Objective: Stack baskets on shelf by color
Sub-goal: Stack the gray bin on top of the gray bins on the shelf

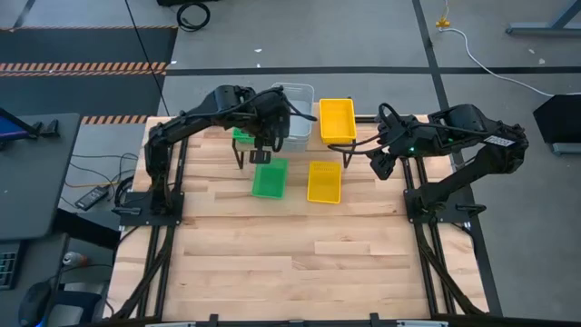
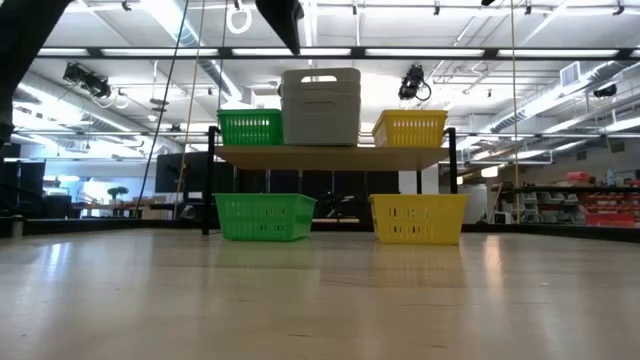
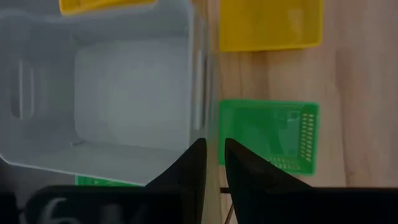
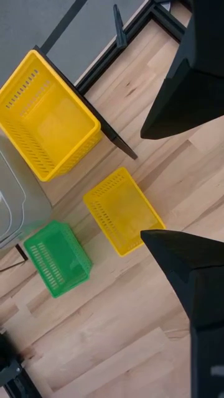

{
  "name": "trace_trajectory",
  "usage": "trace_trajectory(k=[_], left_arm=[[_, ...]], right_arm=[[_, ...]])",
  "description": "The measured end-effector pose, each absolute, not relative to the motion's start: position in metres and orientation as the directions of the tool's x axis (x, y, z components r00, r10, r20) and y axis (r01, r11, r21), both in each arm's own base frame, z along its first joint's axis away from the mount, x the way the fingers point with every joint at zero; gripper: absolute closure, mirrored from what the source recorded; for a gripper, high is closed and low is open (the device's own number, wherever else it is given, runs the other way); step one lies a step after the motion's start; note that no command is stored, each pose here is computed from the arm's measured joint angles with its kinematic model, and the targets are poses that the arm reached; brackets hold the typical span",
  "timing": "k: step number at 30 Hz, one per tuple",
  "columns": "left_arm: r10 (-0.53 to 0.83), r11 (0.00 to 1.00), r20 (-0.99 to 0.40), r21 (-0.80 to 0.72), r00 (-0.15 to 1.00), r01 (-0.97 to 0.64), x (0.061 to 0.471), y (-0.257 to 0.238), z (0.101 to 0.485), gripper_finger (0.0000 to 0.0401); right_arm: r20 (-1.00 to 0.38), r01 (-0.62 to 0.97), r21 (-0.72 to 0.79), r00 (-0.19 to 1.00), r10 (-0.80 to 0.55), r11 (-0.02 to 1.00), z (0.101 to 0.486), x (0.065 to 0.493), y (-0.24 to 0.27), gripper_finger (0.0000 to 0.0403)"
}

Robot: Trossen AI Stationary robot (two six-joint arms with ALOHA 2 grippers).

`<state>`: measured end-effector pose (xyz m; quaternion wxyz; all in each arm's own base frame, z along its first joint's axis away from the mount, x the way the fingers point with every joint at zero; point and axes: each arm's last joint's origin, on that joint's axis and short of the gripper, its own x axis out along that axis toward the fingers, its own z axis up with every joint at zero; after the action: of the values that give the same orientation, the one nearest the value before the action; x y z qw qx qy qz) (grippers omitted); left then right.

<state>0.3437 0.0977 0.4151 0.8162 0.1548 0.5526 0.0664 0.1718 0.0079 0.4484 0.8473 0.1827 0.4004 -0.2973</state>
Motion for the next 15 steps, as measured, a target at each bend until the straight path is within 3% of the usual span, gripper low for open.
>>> trace_trajectory(k=[15], left_arm=[[0.268, 0.955, -0.91, 0.294, 0.318, 0.035, 0.358, 0.122, 0.391, 0.0308]], right_arm=[[-0.791, 0.65, 0.082, 0.503, -0.348, 0.755, 0.448, 0.172, 0.008, 0.0147]])
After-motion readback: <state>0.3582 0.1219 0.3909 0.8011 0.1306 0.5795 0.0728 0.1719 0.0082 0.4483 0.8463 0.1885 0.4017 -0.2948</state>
